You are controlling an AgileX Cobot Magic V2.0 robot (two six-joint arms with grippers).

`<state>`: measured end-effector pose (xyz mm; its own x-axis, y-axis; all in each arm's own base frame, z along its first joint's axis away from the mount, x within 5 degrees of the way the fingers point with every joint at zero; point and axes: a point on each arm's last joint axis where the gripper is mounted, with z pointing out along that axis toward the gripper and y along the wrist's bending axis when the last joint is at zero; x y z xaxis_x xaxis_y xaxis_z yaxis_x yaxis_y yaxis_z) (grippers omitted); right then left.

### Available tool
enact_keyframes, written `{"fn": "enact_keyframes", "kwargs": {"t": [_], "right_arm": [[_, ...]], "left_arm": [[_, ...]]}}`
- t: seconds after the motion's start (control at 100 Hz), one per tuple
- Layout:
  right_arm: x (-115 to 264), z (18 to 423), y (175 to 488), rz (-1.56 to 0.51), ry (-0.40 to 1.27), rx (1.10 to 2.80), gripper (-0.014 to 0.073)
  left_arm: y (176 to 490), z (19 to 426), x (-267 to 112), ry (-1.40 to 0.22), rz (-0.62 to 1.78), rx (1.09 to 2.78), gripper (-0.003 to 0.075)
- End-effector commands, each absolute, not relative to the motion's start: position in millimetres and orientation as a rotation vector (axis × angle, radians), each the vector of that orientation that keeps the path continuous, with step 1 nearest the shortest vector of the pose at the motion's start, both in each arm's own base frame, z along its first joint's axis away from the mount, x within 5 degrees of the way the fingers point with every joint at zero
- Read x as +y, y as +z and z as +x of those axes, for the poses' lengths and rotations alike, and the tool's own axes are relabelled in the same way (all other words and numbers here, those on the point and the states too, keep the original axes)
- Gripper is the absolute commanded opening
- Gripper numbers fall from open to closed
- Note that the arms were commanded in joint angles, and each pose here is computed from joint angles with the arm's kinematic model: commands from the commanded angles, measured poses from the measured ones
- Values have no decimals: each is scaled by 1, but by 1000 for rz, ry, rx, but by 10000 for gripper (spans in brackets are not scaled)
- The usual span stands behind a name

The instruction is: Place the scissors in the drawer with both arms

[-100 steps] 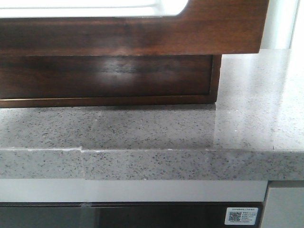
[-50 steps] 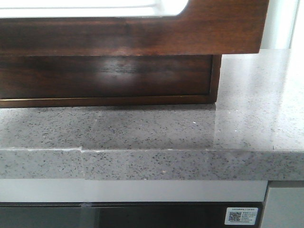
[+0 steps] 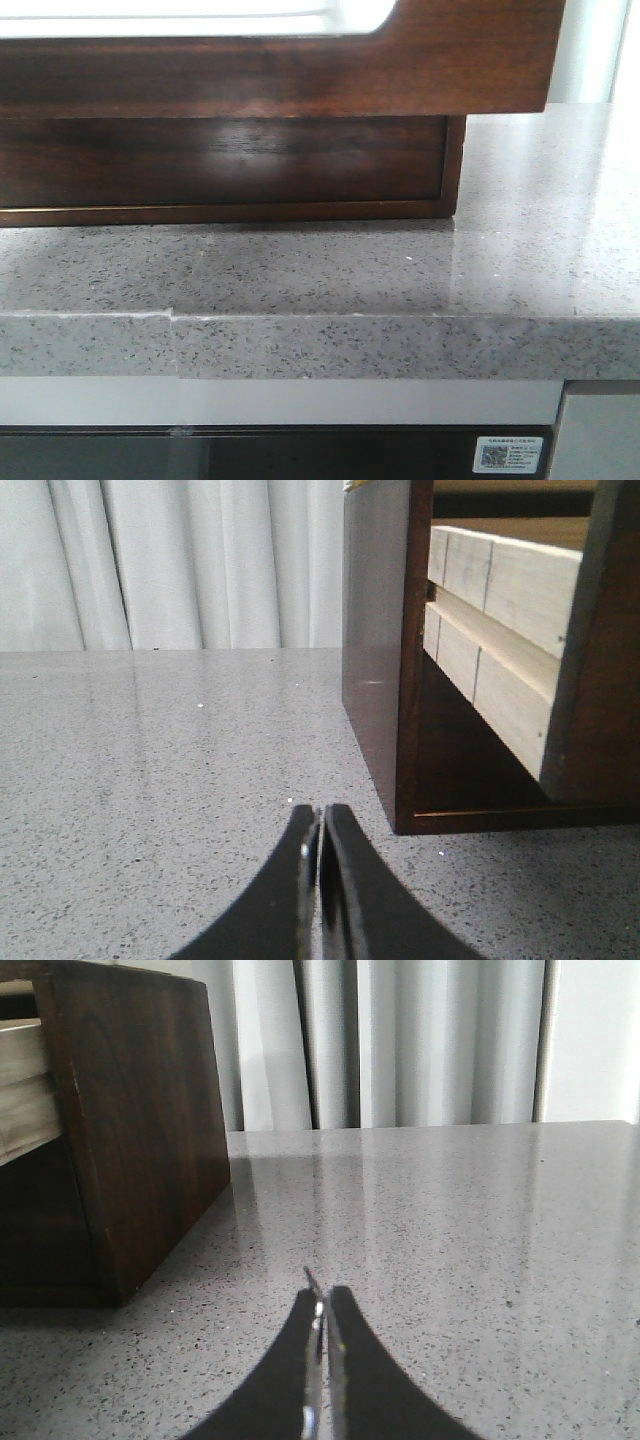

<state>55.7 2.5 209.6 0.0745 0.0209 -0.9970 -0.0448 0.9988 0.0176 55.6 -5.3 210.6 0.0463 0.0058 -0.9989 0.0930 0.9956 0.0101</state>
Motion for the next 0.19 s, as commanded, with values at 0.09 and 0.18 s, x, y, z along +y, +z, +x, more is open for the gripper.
{"fn": "enact_keyframes", "kwargs": {"t": [0.09,0.18], "right_arm": [[2,54,211,-22,32,1421,-69],[2,54,211,-22,32,1421,-69]], "left_arm": [[207,54,-5,-78,65,1451,-20],[207,54,-5,-78,65,1451,-20]]}}
